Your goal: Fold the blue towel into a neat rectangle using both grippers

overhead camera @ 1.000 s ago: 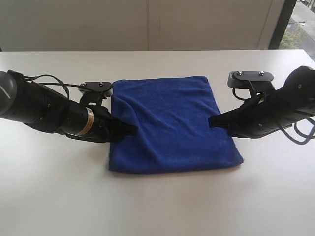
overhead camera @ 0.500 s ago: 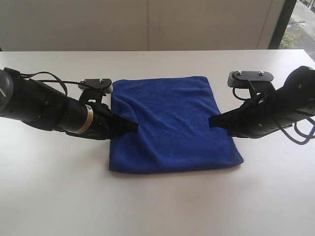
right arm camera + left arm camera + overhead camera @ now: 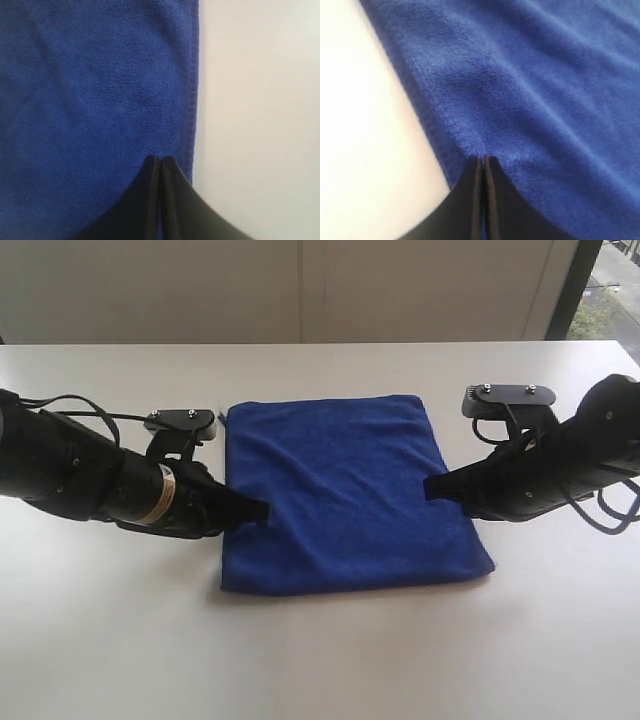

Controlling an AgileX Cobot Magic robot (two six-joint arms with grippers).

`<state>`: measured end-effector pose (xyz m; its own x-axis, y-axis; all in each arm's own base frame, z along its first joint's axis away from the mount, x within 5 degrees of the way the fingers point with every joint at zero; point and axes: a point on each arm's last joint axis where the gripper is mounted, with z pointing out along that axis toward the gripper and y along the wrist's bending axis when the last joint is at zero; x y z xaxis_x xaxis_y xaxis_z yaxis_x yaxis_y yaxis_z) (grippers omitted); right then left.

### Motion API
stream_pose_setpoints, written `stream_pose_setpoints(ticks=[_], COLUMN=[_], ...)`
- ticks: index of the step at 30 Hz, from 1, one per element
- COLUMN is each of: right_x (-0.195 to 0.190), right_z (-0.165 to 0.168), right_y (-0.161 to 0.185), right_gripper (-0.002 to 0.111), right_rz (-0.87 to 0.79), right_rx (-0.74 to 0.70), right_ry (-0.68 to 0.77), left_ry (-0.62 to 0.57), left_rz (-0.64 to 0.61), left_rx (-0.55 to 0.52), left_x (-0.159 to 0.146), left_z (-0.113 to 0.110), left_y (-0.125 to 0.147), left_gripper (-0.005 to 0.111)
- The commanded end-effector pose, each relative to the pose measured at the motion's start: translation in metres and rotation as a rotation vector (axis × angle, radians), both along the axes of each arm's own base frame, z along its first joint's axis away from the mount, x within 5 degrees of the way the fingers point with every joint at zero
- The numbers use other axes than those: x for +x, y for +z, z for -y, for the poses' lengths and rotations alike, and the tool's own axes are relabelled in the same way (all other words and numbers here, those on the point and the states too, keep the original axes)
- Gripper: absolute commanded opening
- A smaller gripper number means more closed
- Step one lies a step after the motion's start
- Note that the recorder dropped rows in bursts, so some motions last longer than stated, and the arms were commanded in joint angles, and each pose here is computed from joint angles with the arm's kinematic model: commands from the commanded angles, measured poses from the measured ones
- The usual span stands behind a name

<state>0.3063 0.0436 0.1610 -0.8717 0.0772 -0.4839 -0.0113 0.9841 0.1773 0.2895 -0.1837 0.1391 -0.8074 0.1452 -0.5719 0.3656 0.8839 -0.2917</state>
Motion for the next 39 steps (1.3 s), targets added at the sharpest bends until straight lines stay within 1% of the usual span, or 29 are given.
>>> stream_pose_setpoints(ticks=[1, 12, 14, 16, 17, 22, 23, 25, 27, 29, 31, 32, 34, 36, 39], right_x=[0.000, 0.001, 0.001, 0.001, 0.001, 0.002, 0.002, 0.001, 0.000, -0.004, -0.010, -0.015, -0.024, -0.032, -0.037], right_z=[0.000, 0.000, 0.000, 0.000, 0.000, 0.001, 0.001, 0.001, 0.001, 0.001, 0.001, 0.002, 0.004, 0.005, 0.005], right_y=[0.001, 0.001, 0.001, 0.001, 0.001, 0.003, 0.004, 0.007, 0.012, 0.020, 0.031, 0.038, 0.050, 0.055, 0.045], right_gripper=[0.000, 0.000, 0.000, 0.000, 0.000, 0.000, 0.000, 0.000, 0.000, 0.000, 0.000, 0.000, 0.000, 0.000, 0.000], right_rz=[0.008, 0.010, 0.010, 0.012, 0.016, 0.029, 0.033, 0.042, 0.053, 0.067, 0.100, 0.132, 0.194, 0.222, 0.174], right_rx=[-0.006, -0.007, -0.007, -0.007, -0.008, -0.009, -0.009, -0.008, -0.005, 0.000, 0.004, 0.005, 0.004, -0.010, -0.018], right_ry=[0.007, 0.006, 0.006, 0.005, 0.004, 0.002, 0.002, 0.002, 0.003, 0.007, 0.007, 0.004, -0.006, 0.010, 0.032], left_ry=[0.023, 0.037, 0.039, 0.044, 0.055, 0.060, 0.059, 0.056, 0.046, 0.048, 0.050, 0.043, 0.025, 0.023, -0.006], left_rz=[-0.016, -0.013, -0.011, -0.008, -0.005, -0.006, -0.006, -0.002, 0.020, 0.041, 0.082, 0.110, 0.188, 0.251, 0.281], left_rx=[0.030, 0.036, 0.038, 0.043, 0.046, 0.044, 0.044, 0.045, 0.045, 0.019, -0.022, -0.024, -0.032, -0.026, -0.035], left_x=[-0.010, -0.010, -0.009, -0.009, -0.008, -0.008, -0.008, -0.008, -0.007, -0.007, -0.007, -0.008, -0.011, -0.013, -0.017], left_z=[-0.007, -0.009, -0.009, -0.009, -0.010, -0.010, -0.010, -0.010, -0.012, -0.014, -0.018, -0.021, -0.024, -0.027, -0.027], left_y=[-0.005, -0.006, -0.006, -0.006, -0.006, -0.006, -0.006, -0.005, 0.001, 0.012, 0.031, 0.039, 0.060, 0.076, 0.084], left_gripper=[0.000, 0.000, 0.002, 0.009, 0.015, 0.050, 0.055, 0.059, 0.059, 0.058, 0.054, 0.052, 0.042, 0.029, 0.009])
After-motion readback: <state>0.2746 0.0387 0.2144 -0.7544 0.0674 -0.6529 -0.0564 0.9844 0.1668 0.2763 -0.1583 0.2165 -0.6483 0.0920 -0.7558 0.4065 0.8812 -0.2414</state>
